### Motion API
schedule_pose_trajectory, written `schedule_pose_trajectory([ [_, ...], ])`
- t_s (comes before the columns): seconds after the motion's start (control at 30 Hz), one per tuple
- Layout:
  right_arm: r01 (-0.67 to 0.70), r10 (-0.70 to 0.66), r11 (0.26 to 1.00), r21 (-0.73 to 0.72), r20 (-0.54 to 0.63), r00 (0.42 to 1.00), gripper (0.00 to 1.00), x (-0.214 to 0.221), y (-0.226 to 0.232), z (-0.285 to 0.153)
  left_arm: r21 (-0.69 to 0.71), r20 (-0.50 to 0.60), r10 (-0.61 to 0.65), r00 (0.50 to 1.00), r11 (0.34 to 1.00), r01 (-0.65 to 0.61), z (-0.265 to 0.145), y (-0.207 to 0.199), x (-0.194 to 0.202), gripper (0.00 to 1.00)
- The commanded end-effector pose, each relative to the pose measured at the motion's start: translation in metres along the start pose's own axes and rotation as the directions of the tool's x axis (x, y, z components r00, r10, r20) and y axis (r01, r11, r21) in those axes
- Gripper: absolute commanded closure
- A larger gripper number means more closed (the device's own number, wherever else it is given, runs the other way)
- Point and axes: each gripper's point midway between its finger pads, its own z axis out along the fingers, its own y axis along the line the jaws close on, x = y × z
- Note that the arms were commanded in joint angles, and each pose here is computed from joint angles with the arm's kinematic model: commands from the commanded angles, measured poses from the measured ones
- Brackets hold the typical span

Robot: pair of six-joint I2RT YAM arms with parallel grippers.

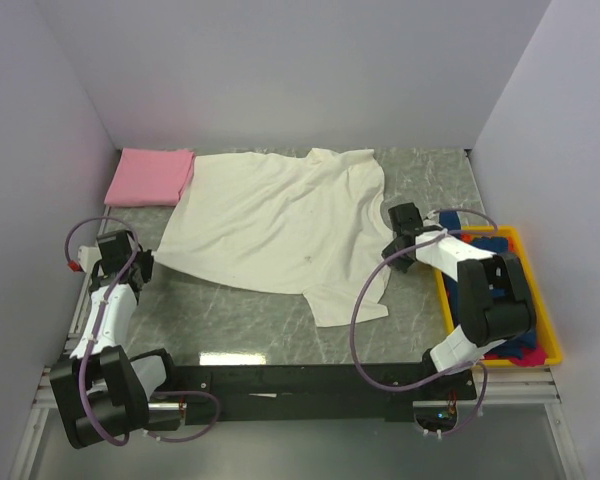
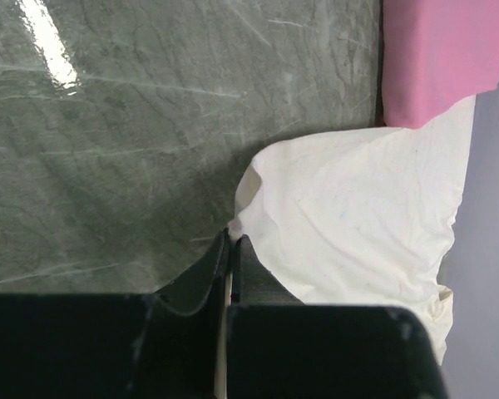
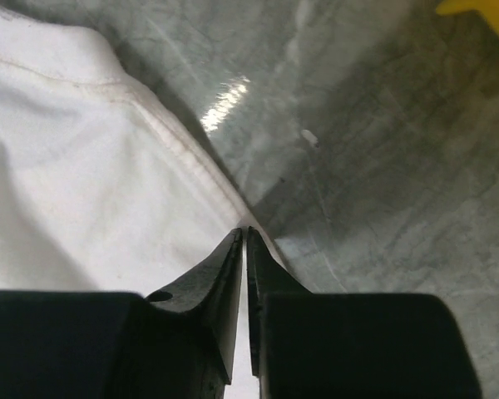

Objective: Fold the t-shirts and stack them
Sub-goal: Flatten the tshirt out

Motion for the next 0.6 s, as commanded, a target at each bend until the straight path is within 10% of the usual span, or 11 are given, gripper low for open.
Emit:
schedule_pose_trajectory([
  [0.0, -0.023, 0.024, 0.998, 0.062, -0.024, 0.999, 0.89, 0.01, -0.03, -0.003, 0.089, 0.033, 0.002, 0.999, 0.996, -0.005, -0.01, -0.031, -0.015, 0.99],
  [0.57, -0.048, 0.048, 0.994, 0.1, -0.004, 0.999, 0.86, 0.029, -0.088, -0.03, 0.104, 0.023, 0.003, 1.0, 0.995, -0.005, -0.014, -0.034, -0.014, 0.99],
])
